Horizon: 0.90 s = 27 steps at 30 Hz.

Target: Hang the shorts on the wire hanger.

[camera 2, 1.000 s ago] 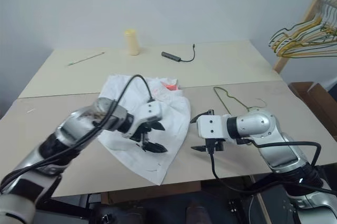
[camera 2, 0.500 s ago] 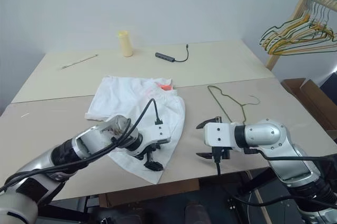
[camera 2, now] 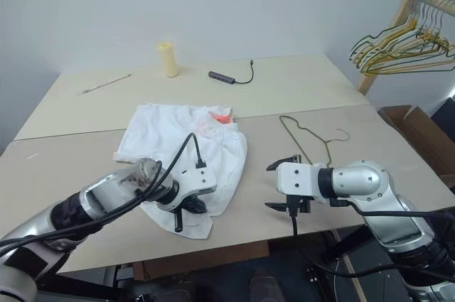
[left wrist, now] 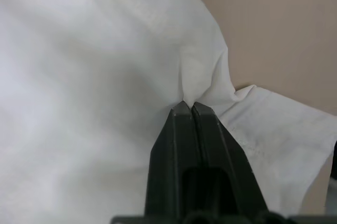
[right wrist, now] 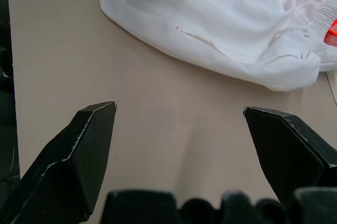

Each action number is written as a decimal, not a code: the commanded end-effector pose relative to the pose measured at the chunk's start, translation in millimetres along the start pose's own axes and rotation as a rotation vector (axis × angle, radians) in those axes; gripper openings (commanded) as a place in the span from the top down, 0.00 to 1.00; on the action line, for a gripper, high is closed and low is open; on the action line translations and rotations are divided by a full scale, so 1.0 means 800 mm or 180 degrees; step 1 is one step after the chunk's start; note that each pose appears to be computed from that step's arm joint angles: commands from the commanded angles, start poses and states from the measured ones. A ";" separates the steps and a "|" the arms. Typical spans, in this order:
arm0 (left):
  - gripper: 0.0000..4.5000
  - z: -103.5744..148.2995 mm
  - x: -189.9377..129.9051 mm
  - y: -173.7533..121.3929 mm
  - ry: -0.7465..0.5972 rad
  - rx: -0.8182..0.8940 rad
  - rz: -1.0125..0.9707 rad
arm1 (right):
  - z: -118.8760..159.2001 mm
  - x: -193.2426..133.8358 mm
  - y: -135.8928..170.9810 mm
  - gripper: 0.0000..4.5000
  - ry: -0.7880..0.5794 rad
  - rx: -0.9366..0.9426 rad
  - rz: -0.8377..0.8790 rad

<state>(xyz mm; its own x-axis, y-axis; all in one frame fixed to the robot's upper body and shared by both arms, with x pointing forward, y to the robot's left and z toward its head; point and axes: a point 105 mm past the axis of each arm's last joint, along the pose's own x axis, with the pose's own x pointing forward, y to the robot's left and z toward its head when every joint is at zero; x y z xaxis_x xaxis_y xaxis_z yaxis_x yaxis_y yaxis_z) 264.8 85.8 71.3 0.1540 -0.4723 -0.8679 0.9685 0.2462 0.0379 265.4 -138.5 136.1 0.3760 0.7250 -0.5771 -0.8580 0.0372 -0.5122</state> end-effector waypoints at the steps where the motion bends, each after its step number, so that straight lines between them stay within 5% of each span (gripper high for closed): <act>1: 0.99 -0.038 -0.012 0.016 0.0077 0.0182 0.0156 | 0.010 -0.009 -0.010 0.00 -0.0086 -0.0078 -0.0133; 13: 0.99 -0.082 -0.104 0.053 -0.0452 0.0609 0.0301 | 0.015 0.063 -0.058 0.00 -0.0139 -0.1200 -0.0950; 27: 0.99 -0.108 -0.111 0.033 -0.0400 0.0554 0.0392 | 0.018 0.165 -0.108 0.00 0.0001 -0.2864 -0.1155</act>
<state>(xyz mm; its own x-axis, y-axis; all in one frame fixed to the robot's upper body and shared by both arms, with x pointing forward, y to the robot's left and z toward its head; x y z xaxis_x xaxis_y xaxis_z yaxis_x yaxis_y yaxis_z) 257.4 204.3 91.8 0.2467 -0.5538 -0.7952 0.9689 0.1575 0.1909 379.7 -40.6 106.1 0.5683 0.7526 -0.3325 -0.1737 -0.2852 -0.9426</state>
